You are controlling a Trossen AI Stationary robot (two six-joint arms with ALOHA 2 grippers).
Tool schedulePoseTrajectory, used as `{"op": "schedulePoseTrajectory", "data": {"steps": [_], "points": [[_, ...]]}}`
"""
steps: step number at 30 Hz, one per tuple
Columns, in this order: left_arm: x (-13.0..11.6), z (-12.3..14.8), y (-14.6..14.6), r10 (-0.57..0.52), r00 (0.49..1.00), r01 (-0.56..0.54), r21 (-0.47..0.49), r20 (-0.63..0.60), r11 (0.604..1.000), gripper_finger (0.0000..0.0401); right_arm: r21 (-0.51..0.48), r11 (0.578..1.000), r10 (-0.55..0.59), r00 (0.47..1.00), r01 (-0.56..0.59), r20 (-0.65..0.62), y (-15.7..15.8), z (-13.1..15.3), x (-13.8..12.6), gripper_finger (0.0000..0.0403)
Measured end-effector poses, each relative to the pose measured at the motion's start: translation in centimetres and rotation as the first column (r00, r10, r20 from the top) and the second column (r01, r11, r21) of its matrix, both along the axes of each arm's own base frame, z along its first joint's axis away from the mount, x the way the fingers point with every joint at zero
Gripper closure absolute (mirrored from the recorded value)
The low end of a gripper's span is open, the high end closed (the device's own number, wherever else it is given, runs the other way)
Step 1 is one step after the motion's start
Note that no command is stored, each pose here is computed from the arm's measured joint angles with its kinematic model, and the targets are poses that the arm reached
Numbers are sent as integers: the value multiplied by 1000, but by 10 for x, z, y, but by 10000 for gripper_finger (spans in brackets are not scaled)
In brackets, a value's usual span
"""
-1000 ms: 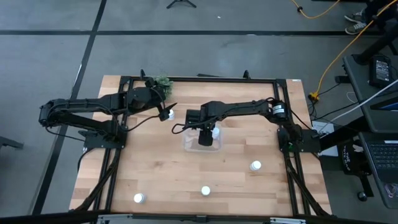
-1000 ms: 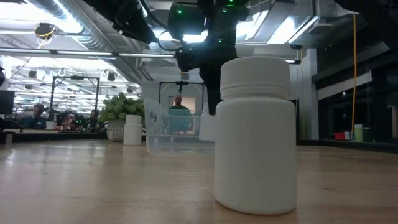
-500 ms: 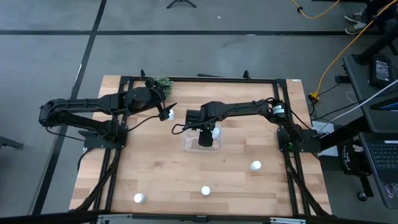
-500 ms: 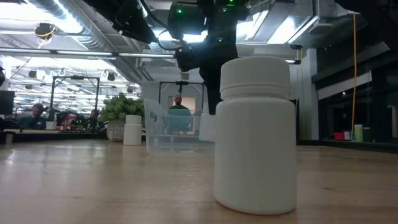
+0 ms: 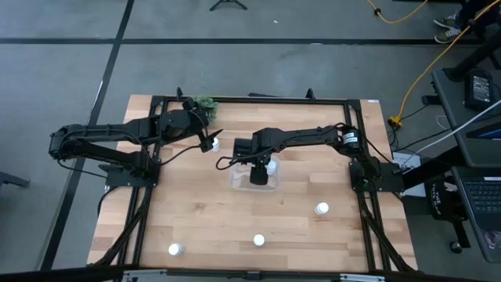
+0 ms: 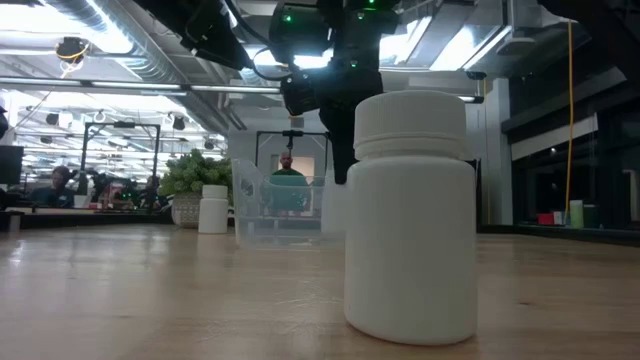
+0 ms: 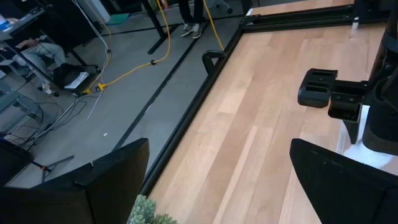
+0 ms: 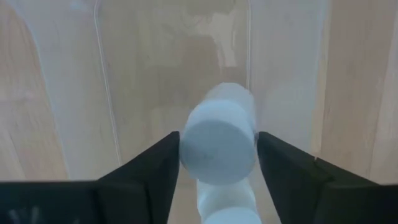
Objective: Pick and place pill bottles into a basket
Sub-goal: Put the white medicine bottle into the transparent bin
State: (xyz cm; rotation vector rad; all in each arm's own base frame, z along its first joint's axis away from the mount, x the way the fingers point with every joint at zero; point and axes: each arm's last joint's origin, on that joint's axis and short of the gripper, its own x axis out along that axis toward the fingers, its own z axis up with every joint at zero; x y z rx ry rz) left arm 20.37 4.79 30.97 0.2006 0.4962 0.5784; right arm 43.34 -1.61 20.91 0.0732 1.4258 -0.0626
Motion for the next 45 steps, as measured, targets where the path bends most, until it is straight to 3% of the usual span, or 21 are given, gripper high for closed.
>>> {"op": "schedulePoseTrajectory", "data": {"steps": [6, 14, 23, 27, 31, 34, 40, 45], "points": [[0, 0, 0, 0, 1000, 0, 0, 0, 1000, 17, 1, 1000, -7, 1000, 7, -1, 0, 0, 0, 144], [0, 0, 0, 0, 1000, 0, 0, -1, 1000, 17, 28, 999, -26, 1000, 26, -14, 3, 6, -1, 137], [0, 0, 0, -24, 999, 25, 42, -33, 999, 17, 19, 1000, -4, 997, 3, 80, 7, 69, 2, 138], [-3, 1, -3, -37, 998, 39, 48, -43, 998, 17, -118, 993, -16, 991, 32, 136, 3, 112, -5, 146], [-10, -1, -4, -27, 997, 28, 2, -72, 1000, 17, -296, 950, -29, 970, 102, 241, -5, 160, -28, 155], [-17, -9, -6, -34, 988, 26, -54, -149, 998, 17, -378, 905, -67, 942, 197, 330, -17, 194, -57, 162], [-24, -29, -5, -52, 945, -14, -197, -323, 980, 17, -387, 846, -136, 849, 368, 511, -36, 240, -114, 167], [-19, -41, 3, -62, 918, -42, -252, -392, 967, 11, -387, 831, -116, 805, 400, 582, -43, 243, -142, 167]]}}
